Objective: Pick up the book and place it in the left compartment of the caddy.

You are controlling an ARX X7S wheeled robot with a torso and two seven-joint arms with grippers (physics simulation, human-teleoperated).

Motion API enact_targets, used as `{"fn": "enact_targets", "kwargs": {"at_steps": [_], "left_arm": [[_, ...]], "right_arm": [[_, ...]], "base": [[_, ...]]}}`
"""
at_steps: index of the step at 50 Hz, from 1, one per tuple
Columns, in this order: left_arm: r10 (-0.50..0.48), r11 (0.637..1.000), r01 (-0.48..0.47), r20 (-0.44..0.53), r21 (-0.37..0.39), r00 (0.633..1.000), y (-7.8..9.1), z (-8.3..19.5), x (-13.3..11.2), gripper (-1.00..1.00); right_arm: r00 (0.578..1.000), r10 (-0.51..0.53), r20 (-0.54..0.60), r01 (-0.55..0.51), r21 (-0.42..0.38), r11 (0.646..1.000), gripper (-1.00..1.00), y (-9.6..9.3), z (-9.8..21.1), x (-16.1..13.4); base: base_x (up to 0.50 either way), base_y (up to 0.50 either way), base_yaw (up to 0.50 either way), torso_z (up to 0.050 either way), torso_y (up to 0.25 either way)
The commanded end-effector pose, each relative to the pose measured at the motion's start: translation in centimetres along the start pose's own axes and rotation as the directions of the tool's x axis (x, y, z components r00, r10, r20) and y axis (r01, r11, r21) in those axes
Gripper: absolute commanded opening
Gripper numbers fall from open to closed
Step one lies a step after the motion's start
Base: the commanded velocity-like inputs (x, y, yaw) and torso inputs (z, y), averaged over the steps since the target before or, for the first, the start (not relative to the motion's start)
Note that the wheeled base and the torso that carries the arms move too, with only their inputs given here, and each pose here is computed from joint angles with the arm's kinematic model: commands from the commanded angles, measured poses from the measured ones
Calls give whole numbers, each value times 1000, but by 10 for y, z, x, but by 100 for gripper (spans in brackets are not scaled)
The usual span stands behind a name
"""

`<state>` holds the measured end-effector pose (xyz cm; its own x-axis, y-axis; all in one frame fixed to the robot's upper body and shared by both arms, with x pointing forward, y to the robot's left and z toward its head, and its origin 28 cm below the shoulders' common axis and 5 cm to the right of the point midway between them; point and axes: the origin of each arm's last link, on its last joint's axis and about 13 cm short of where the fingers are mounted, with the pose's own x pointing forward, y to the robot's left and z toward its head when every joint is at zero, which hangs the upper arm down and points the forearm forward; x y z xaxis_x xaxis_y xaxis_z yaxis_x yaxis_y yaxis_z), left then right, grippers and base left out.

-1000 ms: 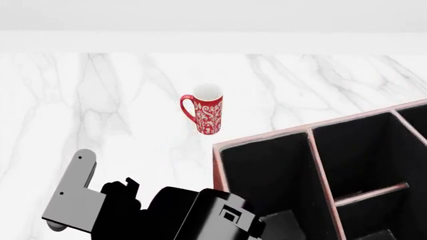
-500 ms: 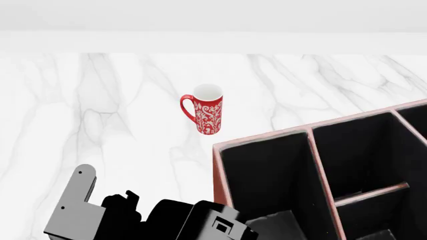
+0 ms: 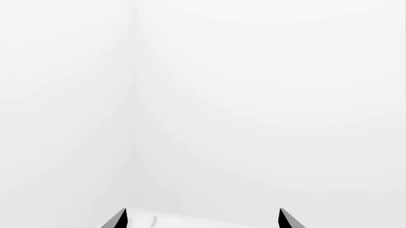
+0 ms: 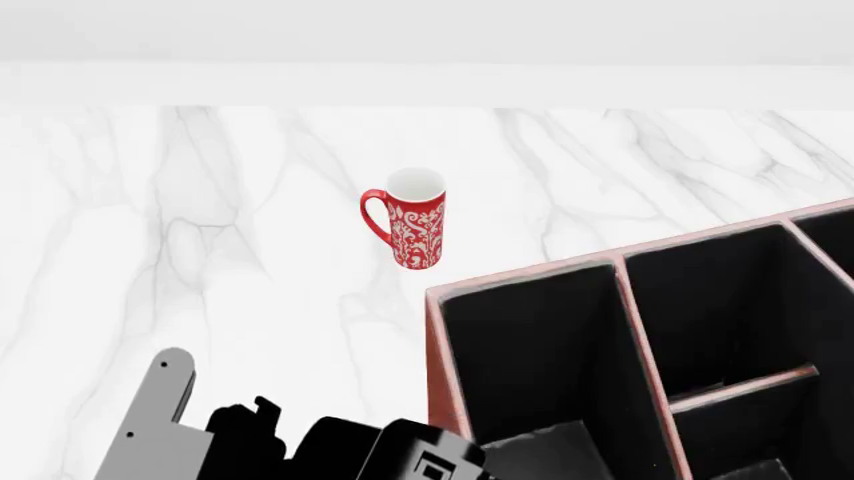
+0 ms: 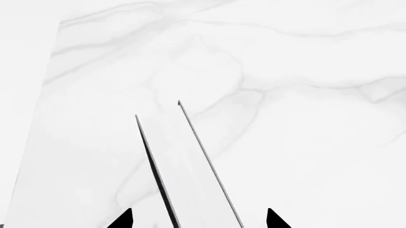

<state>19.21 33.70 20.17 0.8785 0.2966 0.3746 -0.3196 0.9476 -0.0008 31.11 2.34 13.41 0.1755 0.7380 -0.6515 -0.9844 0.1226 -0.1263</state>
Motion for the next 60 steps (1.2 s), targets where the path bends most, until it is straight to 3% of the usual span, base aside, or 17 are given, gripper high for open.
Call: {"fn": "enact_targets", "kwargs": {"at_steps": [1, 36, 37, 53, 60], "left_arm": [[-2, 1000, 2, 4, 2, 1000, 0, 0, -1, 100], [-9, 1000, 9, 8, 2, 1000, -1, 2, -2, 100], [-8, 1000, 8, 9, 2, 1000, 0, 2, -2, 100], [-7, 1000, 7, 13, 1, 1000, 0, 3, -2, 100], [-6, 1000, 6, 13, 0, 1000, 0, 3, -2, 100]], "right_arm": [[1000, 1, -2, -1, 5, 1000, 100, 0, -5, 4], [1000, -25, 9, 25, -4, 1000, 100, 0, -10, 13], [1000, -24, 8, 24, -9, 1000, -100, 1, -10, 13], [998, -59, 17, 59, 18, 998, -100, 2, -9, 11], [988, -152, 14, 152, 15, 988, -100, 3, -3, 4]], "base": [[0, 0, 0, 0, 0], [0, 0, 0, 0, 0], [0, 0, 0, 0, 0], [0, 0, 0, 0, 0], [0, 0, 0, 0, 0]]}}
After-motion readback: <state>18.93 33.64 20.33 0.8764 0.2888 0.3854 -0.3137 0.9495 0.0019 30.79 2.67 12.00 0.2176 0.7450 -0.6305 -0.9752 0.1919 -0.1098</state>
